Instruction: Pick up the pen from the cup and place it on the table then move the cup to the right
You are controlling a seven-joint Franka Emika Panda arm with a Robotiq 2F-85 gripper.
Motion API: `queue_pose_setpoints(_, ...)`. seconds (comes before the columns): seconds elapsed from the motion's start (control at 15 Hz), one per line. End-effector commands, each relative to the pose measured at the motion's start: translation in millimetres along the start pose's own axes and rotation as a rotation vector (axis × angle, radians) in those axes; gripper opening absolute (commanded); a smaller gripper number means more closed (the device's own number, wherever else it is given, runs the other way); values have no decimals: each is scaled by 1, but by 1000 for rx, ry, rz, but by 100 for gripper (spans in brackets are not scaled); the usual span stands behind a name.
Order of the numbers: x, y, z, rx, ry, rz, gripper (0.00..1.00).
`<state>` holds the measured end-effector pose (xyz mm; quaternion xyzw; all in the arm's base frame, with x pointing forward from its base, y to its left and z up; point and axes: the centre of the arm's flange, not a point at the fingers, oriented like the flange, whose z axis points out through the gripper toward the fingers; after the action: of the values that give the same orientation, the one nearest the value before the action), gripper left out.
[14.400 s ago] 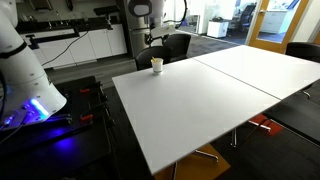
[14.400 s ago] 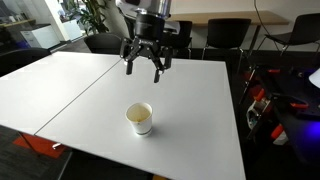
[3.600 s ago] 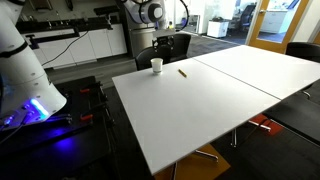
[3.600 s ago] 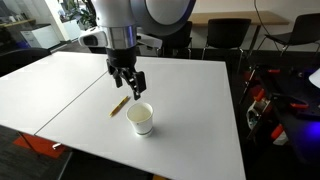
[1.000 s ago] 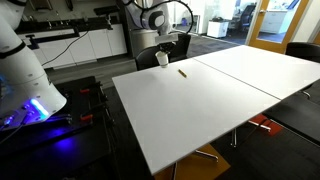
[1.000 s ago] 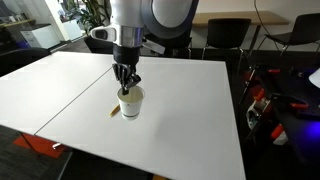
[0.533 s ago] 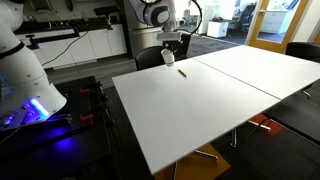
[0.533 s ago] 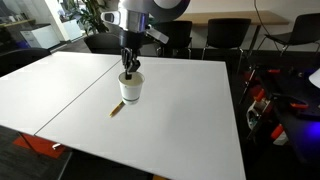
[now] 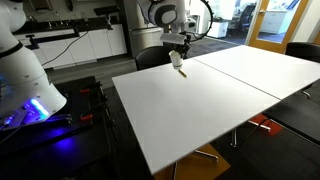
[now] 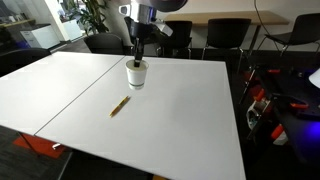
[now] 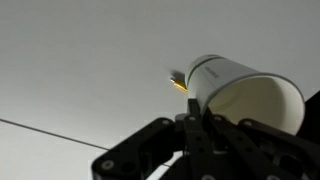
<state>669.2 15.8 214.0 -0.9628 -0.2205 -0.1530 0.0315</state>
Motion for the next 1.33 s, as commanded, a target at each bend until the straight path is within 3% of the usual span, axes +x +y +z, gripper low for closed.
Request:
queue_pose_setpoints(0.0,-24,27,-18,25,47,140,1)
queue_pose_setpoints(0.67,-73,120,-27,-22,-4,487,1)
queue_pose_setpoints(1.27,-75,143,4,40,-81,559,1)
